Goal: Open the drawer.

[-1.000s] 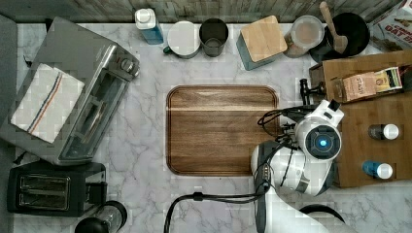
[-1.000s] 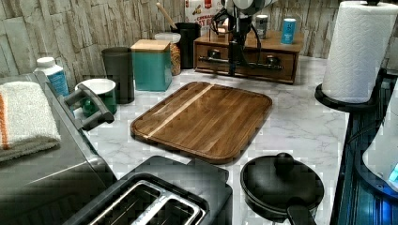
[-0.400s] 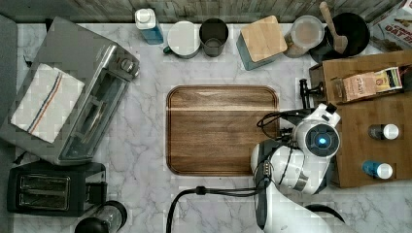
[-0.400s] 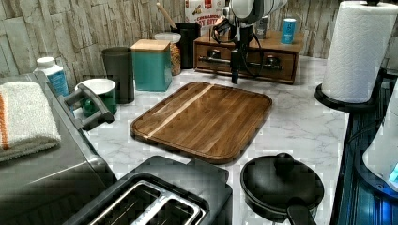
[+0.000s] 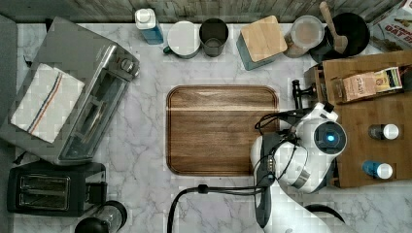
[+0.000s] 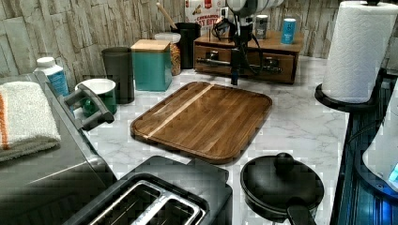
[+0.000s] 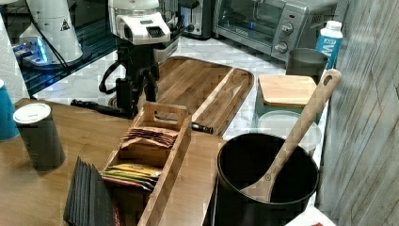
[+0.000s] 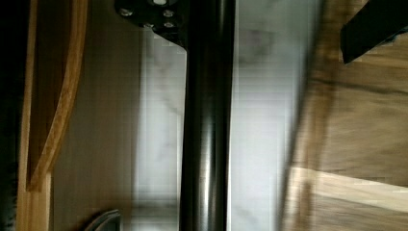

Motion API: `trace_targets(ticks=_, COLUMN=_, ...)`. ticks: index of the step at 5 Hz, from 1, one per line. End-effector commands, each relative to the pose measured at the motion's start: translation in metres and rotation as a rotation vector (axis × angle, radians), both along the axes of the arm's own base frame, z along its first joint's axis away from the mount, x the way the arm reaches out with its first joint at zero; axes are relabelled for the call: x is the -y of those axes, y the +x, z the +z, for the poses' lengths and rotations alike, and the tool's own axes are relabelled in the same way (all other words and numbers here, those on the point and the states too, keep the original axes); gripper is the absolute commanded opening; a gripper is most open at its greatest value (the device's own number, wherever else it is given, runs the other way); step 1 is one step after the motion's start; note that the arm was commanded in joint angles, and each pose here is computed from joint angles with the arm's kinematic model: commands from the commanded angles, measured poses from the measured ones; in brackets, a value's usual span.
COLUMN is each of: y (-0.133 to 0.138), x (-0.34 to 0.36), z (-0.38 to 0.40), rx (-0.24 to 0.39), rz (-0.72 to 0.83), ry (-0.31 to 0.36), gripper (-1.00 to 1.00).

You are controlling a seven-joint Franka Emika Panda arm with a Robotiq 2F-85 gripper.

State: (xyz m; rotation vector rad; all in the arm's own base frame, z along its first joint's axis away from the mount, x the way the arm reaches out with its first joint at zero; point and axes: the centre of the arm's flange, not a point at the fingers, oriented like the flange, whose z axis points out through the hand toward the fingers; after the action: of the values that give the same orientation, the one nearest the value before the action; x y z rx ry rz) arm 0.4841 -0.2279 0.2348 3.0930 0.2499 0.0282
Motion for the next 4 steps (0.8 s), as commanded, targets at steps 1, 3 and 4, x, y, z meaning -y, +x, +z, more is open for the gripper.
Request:
trace_targets(ticks=1, y=-0.006, x=-0.141, z=0.007, rx=0.047, rz=0.146, ry=0.048, gripper=1.00)
trace_targets(ticks=3, y=-0.022, x=-0.209, z=-0.002, rx=0.025, rz=0.140, ry=0.038, gripper=1.00)
trace_targets(ticks=4, y=-0.030, x=-0.237, z=-0.003, rx=0.032, rz=0.171, ry=0.023, gripper=1.00)
